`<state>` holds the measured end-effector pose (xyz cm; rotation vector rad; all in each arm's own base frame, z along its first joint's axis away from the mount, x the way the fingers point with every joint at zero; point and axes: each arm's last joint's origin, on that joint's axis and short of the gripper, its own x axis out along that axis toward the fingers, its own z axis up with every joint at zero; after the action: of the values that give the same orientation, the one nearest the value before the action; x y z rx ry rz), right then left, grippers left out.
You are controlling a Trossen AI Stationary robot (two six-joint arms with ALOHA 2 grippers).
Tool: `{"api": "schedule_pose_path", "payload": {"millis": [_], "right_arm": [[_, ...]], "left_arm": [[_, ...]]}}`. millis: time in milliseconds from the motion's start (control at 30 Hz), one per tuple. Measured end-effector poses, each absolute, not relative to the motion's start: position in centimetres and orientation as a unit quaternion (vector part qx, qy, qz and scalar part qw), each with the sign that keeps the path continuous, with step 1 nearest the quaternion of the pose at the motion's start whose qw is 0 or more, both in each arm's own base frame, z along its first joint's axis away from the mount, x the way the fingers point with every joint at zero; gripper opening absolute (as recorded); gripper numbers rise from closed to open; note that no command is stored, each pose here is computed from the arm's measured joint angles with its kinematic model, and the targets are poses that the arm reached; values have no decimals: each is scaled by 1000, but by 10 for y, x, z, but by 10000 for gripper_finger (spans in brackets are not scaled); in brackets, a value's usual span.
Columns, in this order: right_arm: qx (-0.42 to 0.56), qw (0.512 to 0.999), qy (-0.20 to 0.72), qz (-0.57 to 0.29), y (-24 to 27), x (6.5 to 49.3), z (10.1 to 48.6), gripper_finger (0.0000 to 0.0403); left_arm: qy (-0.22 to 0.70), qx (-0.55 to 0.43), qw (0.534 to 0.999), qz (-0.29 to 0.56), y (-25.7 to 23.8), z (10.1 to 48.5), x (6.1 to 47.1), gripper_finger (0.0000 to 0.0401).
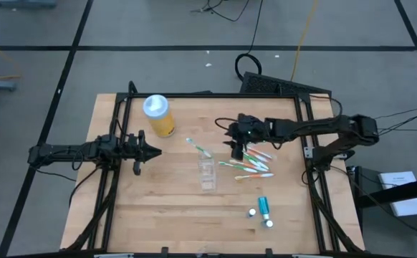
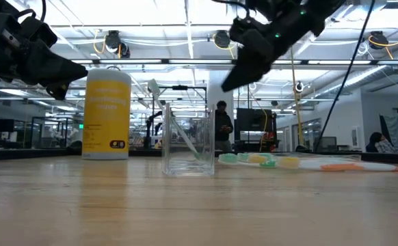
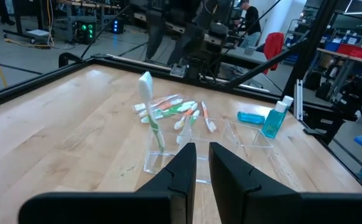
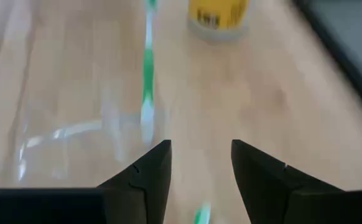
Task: Pick & Place toothbrushing station
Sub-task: Put the green toothbrush into the transparent organizer
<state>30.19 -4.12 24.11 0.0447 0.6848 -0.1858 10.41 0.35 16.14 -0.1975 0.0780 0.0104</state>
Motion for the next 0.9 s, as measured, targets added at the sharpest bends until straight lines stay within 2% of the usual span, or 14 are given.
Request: {"api": "schedule_pose_path", "payload": {"millis": [200, 367, 567, 767, 900], "right_arm": [[51, 909, 406, -85, -27, 291, 232, 158], [49, 898, 430, -73, -18, 293, 219, 156], [52, 880, 466, -75, -16, 281, 188, 155], [70, 865, 488, -89, -17, 266, 164, 155], [73, 879, 463, -90, -17, 261, 151, 155]], "left_arm": [[39, -99, 994, 5, 4, 161, 104, 49], [39, -99, 994, 5, 4, 161, 104, 49], [39, -99, 994, 5, 4, 161, 104, 49], [39, -99, 994, 5, 3, 161, 104, 49], [39, -99, 994, 5, 3, 161, 104, 49]]}}
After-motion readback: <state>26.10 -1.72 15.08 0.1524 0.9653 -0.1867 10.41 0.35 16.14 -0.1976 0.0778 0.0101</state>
